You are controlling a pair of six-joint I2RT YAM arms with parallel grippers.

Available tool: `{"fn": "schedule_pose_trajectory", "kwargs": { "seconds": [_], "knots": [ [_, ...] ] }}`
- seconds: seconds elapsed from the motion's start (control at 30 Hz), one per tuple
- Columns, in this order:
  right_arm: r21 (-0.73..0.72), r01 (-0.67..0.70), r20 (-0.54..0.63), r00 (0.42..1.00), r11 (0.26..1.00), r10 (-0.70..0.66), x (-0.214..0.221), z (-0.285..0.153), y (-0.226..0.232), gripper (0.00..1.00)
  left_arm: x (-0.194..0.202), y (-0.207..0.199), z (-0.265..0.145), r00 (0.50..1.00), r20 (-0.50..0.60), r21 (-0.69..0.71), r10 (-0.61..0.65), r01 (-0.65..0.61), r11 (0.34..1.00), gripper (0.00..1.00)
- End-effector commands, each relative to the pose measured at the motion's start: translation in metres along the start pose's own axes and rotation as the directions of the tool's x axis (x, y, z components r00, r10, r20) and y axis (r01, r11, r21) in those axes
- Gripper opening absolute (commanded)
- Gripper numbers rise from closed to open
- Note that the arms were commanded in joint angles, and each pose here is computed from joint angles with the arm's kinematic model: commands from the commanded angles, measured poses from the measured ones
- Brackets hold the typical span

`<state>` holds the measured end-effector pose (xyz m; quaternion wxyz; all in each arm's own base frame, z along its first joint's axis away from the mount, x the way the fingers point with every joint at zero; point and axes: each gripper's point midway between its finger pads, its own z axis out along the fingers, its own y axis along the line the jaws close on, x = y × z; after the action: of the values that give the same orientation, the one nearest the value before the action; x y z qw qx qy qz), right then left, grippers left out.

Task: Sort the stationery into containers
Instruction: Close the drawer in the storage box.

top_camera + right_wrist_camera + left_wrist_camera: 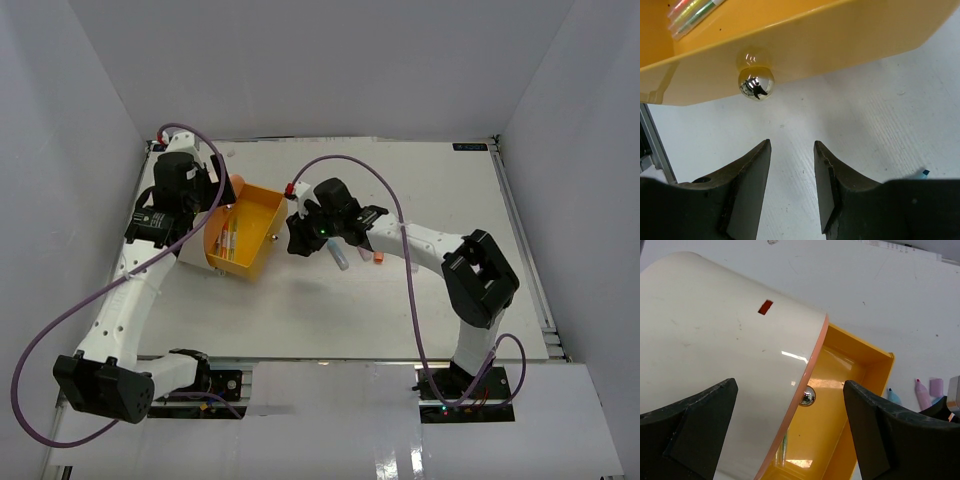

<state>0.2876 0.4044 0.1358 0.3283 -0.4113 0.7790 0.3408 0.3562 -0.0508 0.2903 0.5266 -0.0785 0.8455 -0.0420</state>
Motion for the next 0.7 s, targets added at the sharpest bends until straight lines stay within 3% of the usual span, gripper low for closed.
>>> {"fn": "schedule_pose_trajectory", "kwargs": {
  "seconds": [0.0,0.67],
  "knots": [
    [-0.064,0.052,0.075,0.996,0.997,-0.047,-0.030,0.006,0.012,0.46,0.002,-0.003,-0.004,1.000,0.015,0.025,-0.005,0.005,1.000,0.98],
    [-0.206,0.066,0.202,0.979,0.976,-0.024,-0.082,0.044,0.036,0.45,0.034,-0.005,-0.003,0.999,-0.047,0.060,-0.022,0.025,0.998,0.98]
  ]
}}
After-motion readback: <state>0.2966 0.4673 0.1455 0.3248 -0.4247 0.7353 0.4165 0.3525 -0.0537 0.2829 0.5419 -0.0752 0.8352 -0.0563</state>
